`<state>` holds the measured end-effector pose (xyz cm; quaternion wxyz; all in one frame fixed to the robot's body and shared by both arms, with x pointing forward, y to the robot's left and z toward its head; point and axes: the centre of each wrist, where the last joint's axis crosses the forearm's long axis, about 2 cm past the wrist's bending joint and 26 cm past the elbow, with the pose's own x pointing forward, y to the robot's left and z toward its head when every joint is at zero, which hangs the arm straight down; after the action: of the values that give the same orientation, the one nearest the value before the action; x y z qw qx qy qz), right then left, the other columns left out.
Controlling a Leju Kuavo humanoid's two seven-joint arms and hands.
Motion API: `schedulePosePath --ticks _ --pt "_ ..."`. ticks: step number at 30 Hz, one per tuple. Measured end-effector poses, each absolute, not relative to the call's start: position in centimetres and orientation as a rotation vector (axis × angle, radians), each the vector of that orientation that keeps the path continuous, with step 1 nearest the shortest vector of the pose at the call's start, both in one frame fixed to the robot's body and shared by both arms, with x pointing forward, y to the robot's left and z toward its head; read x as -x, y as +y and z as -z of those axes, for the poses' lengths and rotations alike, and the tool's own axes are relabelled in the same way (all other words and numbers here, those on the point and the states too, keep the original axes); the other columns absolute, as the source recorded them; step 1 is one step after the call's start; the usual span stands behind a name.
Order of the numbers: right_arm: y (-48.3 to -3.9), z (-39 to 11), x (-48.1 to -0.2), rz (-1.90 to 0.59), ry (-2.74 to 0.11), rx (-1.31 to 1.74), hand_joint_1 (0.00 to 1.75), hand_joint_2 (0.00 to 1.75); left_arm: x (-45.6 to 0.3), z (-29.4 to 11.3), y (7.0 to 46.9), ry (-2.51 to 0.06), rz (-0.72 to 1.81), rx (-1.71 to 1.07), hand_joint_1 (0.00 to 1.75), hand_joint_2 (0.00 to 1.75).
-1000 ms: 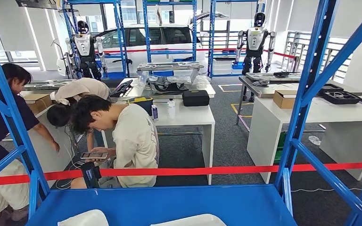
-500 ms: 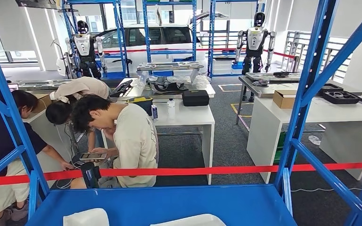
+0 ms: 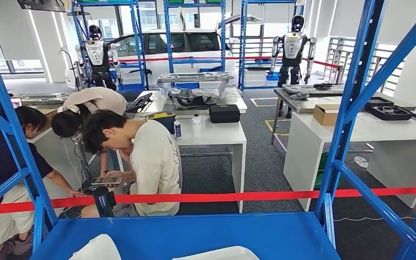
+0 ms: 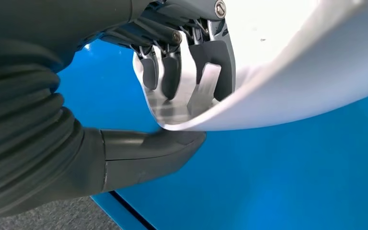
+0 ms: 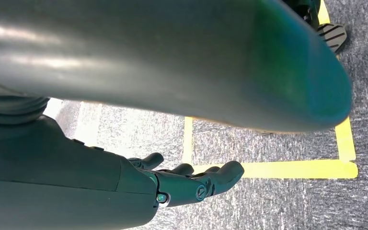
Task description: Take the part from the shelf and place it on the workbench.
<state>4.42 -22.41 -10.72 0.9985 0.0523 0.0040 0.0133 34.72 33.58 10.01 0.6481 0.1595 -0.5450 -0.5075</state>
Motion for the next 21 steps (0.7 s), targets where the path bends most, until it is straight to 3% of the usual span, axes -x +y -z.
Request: schedulePosePath --ticks 21 --pt "-22.41 10.72 -4.41 -0.023 0.007 -0.105 0.0 0.0 -35.15 -10.2 33.28 -1.246 1.161 -0.354 1.75 1.75"
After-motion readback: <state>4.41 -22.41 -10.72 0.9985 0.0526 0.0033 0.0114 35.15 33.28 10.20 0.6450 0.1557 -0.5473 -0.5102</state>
